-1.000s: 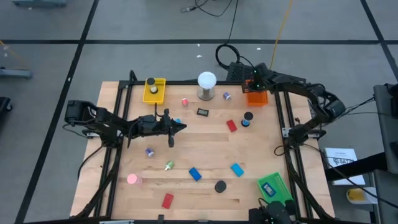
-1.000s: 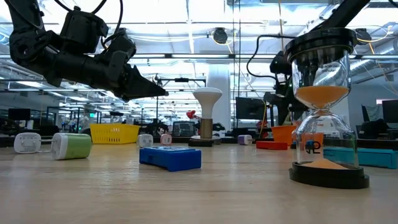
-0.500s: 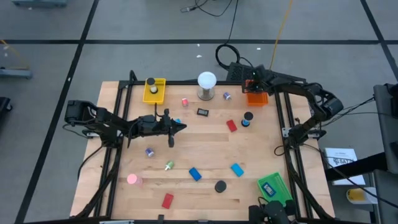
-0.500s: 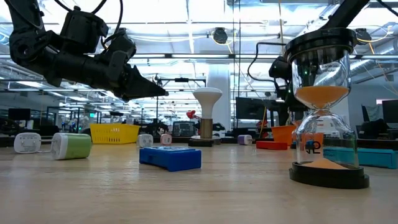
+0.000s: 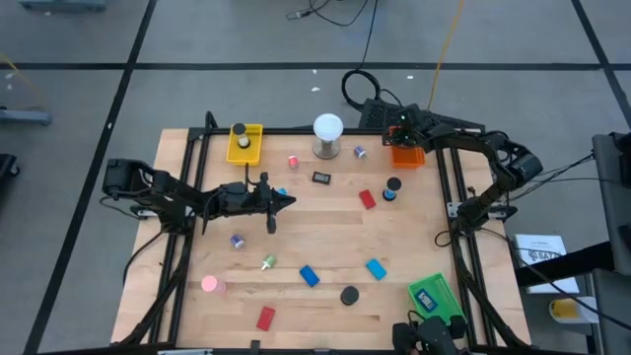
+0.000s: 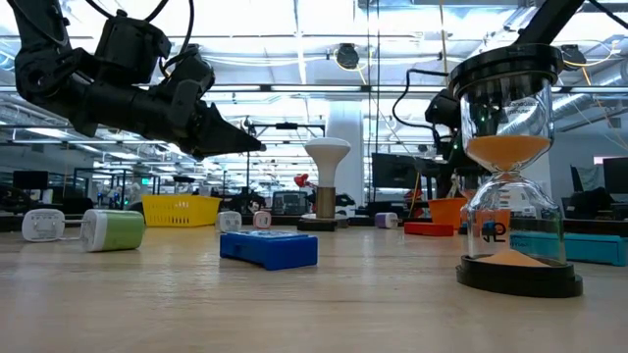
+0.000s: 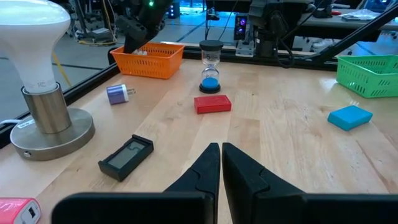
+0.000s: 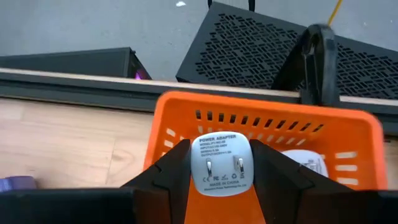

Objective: Pick & Place Office items
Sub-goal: Put the top green charger adaptor into the orange bin, then put the light blue digital clock into the green bin

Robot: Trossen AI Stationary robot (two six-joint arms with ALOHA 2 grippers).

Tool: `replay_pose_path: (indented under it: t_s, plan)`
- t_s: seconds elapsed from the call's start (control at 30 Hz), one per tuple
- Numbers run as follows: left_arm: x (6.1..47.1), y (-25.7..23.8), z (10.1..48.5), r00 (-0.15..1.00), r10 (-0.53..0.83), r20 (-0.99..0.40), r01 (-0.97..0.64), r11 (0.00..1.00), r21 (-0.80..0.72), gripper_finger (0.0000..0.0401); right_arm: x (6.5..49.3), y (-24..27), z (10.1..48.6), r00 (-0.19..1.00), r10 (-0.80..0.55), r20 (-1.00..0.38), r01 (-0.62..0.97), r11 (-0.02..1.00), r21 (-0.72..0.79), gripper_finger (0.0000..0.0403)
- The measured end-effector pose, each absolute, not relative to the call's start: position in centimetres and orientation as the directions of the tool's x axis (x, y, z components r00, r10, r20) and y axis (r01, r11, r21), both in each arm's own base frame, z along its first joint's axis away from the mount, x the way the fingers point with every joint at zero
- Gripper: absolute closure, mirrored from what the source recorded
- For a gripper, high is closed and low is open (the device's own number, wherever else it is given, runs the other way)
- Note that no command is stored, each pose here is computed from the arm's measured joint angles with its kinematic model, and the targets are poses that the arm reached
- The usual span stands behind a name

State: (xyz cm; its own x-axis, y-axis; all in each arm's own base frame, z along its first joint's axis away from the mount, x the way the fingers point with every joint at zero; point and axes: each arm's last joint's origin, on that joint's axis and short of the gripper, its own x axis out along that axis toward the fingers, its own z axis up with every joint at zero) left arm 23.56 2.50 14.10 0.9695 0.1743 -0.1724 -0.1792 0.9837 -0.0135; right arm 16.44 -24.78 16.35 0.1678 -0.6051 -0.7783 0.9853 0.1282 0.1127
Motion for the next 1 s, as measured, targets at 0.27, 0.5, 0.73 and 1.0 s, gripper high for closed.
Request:
replay_pose_path:
  t_s: [0.27,0.5,0.73,1.0]
  plan:
    - [23.6,2.5,14.1,0.969,0.174,-0.173,-0.179,0.984,-0.015,0.0380,16.6,-25.0,15.4,0.156,-0.589,-0.793,0.987,0.128,0.100,0.0268]
    - [23.6,2.5,14.1,0.969,0.174,-0.173,-0.180,0.984,-0.017,0.0380,16.6,-25.0,15.4,0.157,-0.587,-0.794,0.986,0.138,0.093,0.0247]
    - [23.6,2.5,14.1,0.970,0.174,-0.172,-0.180,0.984,-0.017,0.0380,16.6,-25.0,15.4,0.158,-0.590,-0.792,0.986,0.142,0.090,0.0222]
    - [23.6,2.5,14.1,0.969,0.174,-0.173,-0.180,0.984,-0.017,0.0380,16.3,-24.7,17.2,0.184,-0.630,-0.755,0.980,0.174,0.094,0.0207]
